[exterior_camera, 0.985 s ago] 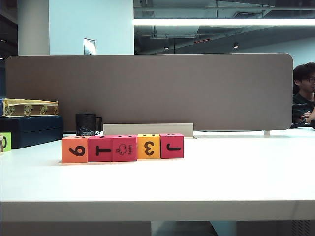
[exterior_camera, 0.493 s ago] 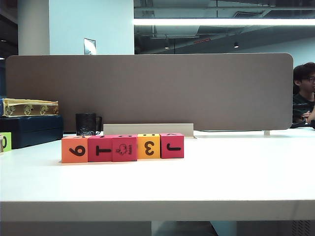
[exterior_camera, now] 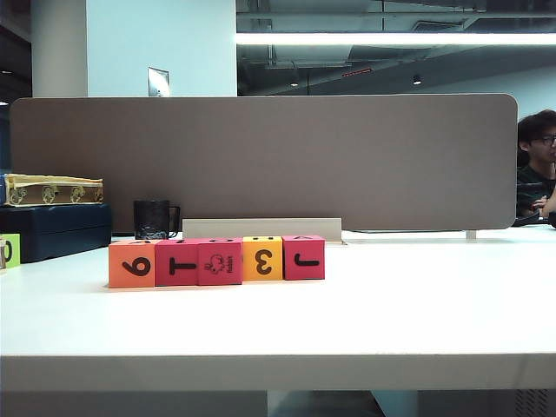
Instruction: Select the appropriate blocks from the scattered letter blocks on the table and arrange them in a row to spell out "ALOHA".
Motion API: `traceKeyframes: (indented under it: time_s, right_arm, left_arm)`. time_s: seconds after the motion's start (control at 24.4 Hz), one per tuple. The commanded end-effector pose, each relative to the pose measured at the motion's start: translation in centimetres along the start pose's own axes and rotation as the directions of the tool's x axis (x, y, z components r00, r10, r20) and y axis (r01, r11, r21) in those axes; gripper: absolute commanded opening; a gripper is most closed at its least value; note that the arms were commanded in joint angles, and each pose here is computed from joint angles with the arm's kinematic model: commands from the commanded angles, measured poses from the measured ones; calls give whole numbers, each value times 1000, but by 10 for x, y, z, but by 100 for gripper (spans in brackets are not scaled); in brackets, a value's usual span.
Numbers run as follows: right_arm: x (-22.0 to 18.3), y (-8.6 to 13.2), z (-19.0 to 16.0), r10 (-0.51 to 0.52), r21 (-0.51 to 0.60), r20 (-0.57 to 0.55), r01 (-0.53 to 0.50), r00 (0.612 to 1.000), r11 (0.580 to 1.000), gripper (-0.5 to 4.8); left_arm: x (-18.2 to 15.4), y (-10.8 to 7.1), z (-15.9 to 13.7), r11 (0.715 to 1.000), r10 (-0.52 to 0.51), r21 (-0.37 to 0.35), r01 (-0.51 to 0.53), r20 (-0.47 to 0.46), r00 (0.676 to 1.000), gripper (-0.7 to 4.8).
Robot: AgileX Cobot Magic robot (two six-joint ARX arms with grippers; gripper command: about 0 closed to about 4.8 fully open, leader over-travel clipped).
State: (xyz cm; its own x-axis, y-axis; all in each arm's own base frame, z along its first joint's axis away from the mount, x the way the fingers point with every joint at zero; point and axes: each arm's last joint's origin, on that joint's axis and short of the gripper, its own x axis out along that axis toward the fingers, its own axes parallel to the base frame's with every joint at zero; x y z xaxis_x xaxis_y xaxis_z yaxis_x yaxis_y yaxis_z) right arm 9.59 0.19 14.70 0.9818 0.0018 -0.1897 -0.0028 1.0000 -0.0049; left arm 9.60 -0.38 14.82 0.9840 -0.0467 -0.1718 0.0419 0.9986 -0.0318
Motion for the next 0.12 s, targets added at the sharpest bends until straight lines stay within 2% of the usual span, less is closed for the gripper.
traceKeyframes:
  time_s: [0.04, 0.12]
  right_arm:
    - [0, 0, 0, 2, 1, 12, -2, 1000, 1000, -1]
    - [0, 0, 0, 2, 1, 12, -2, 1000, 1000, -1]
  left_arm:
    - [0, 0, -1, 1000, 2, 3, -2, -10, 1000, -5]
    - [0, 0, -1, 1000, 2, 3, -2, -10, 1000, -6]
